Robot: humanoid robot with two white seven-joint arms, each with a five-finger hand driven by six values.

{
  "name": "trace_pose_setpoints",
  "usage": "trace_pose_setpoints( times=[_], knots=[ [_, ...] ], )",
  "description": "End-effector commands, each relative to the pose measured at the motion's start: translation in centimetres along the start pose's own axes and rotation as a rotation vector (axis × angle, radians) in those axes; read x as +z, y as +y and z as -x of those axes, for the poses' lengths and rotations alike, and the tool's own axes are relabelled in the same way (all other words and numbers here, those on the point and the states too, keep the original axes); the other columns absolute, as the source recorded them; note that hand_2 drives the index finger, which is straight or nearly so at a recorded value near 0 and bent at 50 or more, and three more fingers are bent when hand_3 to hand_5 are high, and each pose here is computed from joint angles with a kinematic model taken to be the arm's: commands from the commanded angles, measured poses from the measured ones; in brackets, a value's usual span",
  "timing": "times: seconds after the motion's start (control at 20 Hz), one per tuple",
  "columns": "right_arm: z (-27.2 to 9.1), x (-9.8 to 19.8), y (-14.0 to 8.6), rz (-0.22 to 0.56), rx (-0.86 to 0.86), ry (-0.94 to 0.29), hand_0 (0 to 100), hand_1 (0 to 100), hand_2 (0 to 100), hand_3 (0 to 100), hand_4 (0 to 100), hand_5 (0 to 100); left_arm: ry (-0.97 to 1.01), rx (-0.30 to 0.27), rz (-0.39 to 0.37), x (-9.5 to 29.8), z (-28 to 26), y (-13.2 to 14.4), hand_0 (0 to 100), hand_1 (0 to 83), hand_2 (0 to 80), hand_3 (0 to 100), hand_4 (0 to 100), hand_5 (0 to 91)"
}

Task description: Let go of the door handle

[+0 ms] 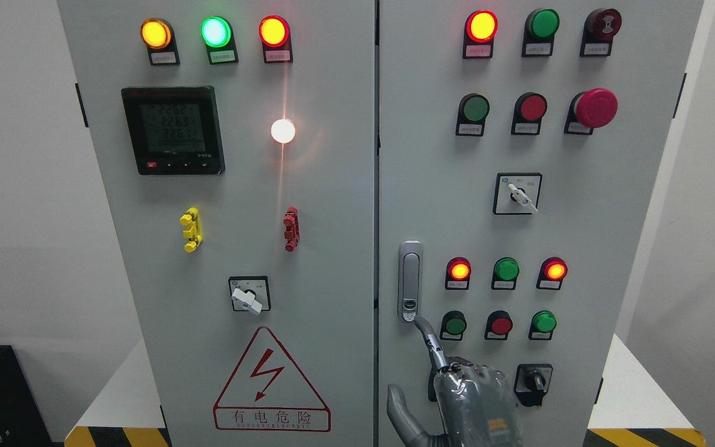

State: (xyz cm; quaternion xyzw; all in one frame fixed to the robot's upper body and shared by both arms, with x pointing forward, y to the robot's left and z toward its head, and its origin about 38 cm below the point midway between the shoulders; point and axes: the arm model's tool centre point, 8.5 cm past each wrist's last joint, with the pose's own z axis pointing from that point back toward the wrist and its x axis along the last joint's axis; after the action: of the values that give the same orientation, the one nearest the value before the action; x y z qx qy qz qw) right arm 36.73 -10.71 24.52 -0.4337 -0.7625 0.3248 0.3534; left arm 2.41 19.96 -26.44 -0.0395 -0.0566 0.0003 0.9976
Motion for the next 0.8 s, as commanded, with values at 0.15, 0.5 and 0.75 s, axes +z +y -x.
trace_pose_setpoints(
  times=[0.15, 0.5, 0.75],
  knots=[
    [0.3, -0.9, 2.1, -0.052, 0.068, -0.006, 53, 25, 0, 93, 97, 100, 0.020, 0.003, 0.000, 0.1, 1.3, 0.0, 12, 55.6, 0.0, 0, 0, 0.0],
    [0.8, -1.5, 2.3, -0.051, 0.088, 0.029, 52, 28, 0, 96, 99, 100, 0.020, 0.003, 0.000, 0.1, 1.3, 0.0, 12, 55.6, 0.0, 0, 0, 0.0],
    [0.7, -2.2, 2.2, -0.045, 0.094, 0.023, 51, 29, 0, 97, 100, 100, 0.020, 0.003, 0.000, 0.1, 1.3, 0.0, 12, 55.6, 0.0, 0, 0, 0.0]
  ],
)
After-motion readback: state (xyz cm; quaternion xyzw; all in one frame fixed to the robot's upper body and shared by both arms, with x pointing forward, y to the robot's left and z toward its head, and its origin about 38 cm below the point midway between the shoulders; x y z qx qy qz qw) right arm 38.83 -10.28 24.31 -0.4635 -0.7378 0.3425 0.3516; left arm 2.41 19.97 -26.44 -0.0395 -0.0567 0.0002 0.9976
